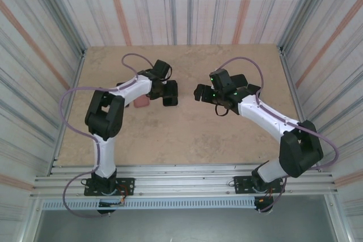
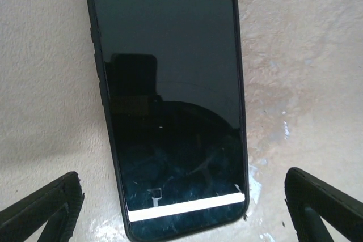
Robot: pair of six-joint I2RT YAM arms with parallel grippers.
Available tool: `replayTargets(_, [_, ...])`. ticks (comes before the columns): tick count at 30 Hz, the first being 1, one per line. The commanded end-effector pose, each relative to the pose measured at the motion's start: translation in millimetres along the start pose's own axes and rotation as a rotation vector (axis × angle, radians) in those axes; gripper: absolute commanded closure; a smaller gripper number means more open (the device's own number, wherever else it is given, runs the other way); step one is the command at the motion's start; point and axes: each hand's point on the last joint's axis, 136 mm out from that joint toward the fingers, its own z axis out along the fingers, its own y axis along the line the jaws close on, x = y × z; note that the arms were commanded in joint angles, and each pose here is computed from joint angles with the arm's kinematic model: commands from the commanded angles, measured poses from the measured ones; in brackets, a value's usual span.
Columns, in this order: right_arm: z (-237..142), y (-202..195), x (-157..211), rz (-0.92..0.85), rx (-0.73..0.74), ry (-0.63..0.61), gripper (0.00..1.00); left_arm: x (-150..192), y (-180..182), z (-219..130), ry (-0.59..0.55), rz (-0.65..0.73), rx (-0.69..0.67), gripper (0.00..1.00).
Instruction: Take the phone out of the phone case
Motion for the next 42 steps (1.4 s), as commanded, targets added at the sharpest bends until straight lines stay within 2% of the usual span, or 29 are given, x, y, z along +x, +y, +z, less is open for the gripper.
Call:
replayTargets(1, [-7.6, -15.5, 1.5, -0.014, 0.037, -0.003, 0.03, -4.1, 11.7, 3.9, 0.0, 0.037, -0.114, 0.05])
replayTargets(10, [-10.8, -30.6, -2.5, 0.026, 0.038, -0.005, 0.03, -11.2, 10.4, 26.8, 0.02, 0.028, -0.176, 0.05])
replayTargets(24, [-8.7, -41.8, -11.6, 0.069, 0.001, 0.008, 0.04, -15.8, 2.2, 44.3, 0.038, 0.003, -0.226, 0.05])
replayTargets(35, [-8.7, -48.9, -15.3, 0.099, -0.032, 0.019, 0.05, 9.7, 15.1, 59.9, 0.095, -0.053, -0.298, 0.16])
replayTargets(42, [-6.9, -48.2, -20.4, 0.113, -0.05, 0.018, 0.05, 14.9, 16.3, 69.0, 0.098, -0.055, -0.292, 0.42])
